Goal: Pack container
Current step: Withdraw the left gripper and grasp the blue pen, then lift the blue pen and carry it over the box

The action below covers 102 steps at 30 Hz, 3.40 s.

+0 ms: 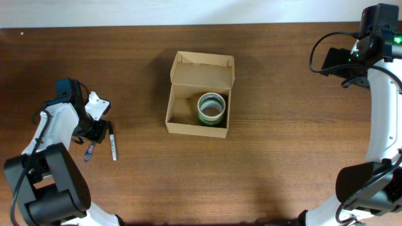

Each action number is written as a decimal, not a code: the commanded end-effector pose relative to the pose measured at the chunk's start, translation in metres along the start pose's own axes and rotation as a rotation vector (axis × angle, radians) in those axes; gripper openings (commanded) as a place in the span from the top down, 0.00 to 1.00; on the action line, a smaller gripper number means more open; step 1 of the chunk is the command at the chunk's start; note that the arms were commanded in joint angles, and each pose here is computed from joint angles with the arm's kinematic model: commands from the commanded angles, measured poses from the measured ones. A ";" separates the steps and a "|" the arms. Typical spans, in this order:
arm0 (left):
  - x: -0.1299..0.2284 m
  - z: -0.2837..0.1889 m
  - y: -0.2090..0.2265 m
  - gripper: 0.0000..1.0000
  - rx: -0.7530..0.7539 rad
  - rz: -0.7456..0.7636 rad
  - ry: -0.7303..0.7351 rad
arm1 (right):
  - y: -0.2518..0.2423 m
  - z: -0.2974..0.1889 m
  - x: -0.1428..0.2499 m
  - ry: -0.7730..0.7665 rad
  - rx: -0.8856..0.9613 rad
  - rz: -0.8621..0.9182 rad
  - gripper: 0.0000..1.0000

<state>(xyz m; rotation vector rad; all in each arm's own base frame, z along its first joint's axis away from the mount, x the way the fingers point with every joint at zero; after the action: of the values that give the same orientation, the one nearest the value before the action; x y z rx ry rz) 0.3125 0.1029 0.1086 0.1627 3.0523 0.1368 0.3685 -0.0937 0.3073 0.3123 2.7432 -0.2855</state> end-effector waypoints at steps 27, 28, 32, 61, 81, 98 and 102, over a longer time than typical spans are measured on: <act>0.020 0.016 0.026 0.57 0.087 -0.159 0.030 | -0.002 -0.012 -0.002 -0.036 -0.001 0.003 0.01; 0.020 0.016 0.026 0.57 0.087 -0.159 0.031 | -0.002 -0.012 -0.002 -0.036 -0.001 0.003 0.01; 0.020 0.017 0.026 0.57 0.089 -0.151 0.035 | -0.002 -0.012 -0.002 -0.037 -0.001 0.003 0.01; 0.001 0.052 -0.005 0.98 0.140 -0.049 0.114 | -0.002 -0.012 -0.002 -0.036 -0.001 0.003 0.01; -0.109 -0.248 -0.047 0.98 -0.022 0.134 -0.346 | -0.002 -0.012 -0.002 -0.036 -0.001 0.003 0.00; -0.064 -0.235 -0.276 0.99 0.061 1.192 -0.233 | -0.002 -0.012 -0.002 -0.036 -0.001 0.003 0.01; -0.060 -0.194 -0.285 0.98 0.059 1.255 -0.126 | -0.002 -0.012 -0.002 -0.036 -0.001 0.003 0.01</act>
<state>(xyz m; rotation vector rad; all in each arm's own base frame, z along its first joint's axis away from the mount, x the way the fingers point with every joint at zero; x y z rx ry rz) 0.3275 -0.2056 0.3045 1.7734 2.3402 0.0431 0.3685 -0.0936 0.3073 0.3117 2.7437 -0.2851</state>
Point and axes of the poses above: each gripper's point midway between its finger pads, its own z axis out along the fingers, its own y axis along the line the jaws close on, x = y × z, the point moved 8 cm from there along -z, back along the fingers, and after that the axes turned 12 degrees about -z, right-handed, at the moved point
